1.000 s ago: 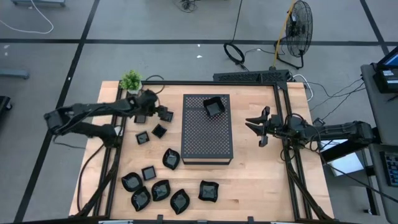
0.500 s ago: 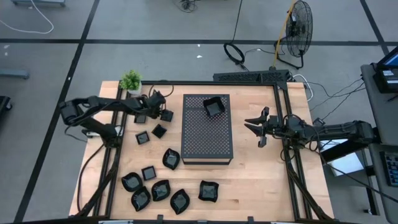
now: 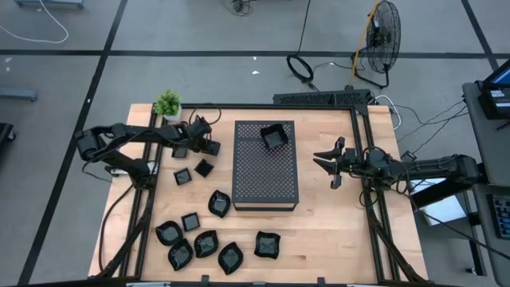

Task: Pick & Place Mini shaped plates
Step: Put the black square plate on the shelf

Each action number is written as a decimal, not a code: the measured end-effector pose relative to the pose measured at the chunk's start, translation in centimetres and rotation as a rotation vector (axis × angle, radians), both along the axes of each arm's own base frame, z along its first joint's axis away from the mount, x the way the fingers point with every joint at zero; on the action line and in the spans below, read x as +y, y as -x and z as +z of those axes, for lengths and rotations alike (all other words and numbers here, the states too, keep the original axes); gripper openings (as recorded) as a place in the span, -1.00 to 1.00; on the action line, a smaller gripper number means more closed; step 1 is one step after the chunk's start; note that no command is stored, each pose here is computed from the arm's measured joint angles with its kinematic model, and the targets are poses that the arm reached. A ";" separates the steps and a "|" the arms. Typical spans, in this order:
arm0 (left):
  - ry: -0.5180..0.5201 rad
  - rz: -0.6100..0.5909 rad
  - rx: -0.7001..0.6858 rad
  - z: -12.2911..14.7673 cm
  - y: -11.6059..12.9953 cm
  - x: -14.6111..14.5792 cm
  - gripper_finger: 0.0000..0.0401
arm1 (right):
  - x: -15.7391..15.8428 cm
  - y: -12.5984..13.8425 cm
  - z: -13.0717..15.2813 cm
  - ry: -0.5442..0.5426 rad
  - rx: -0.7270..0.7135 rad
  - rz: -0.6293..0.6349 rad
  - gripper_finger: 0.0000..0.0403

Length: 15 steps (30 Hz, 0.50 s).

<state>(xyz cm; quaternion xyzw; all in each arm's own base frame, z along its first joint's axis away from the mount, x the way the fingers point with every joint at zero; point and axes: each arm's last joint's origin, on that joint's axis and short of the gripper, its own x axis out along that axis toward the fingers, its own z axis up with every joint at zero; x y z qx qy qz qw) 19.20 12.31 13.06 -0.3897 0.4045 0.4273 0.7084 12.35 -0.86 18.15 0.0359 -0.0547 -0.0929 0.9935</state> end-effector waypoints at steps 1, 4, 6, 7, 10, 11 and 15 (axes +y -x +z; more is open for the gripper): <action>-0.003 -0.004 -0.005 0.0 -0.1 0.0 -0.86 | 0.0 0.0 0.0 0.000 0.000 0.000 -0.62; -0.014 -0.036 -0.027 0.4 -0.1 0.0 -0.96 | 0.0 0.0 -0.1 -0.001 0.011 0.000 -0.62; -0.030 -0.045 -0.054 1.1 0.0 -0.1 -0.95 | 0.0 0.0 -0.2 -0.001 0.021 0.000 -0.62; -0.041 -0.050 -0.068 1.5 0.1 -0.1 -0.95 | 0.0 0.0 -0.2 -0.001 0.025 0.000 -0.62; -0.090 -0.062 -0.131 3.2 0.5 -0.4 -0.98 | 0.0 0.0 -0.2 -0.001 0.024 0.000 -0.62; -0.111 -0.062 -0.160 3.8 0.6 -0.5 -0.98 | 0.0 0.0 -0.2 -0.001 0.023 0.000 -0.62; -0.211 -0.072 -0.297 6.9 1.3 -1.3 -0.96 | 0.0 0.0 -0.2 -0.001 0.023 -0.002 -0.62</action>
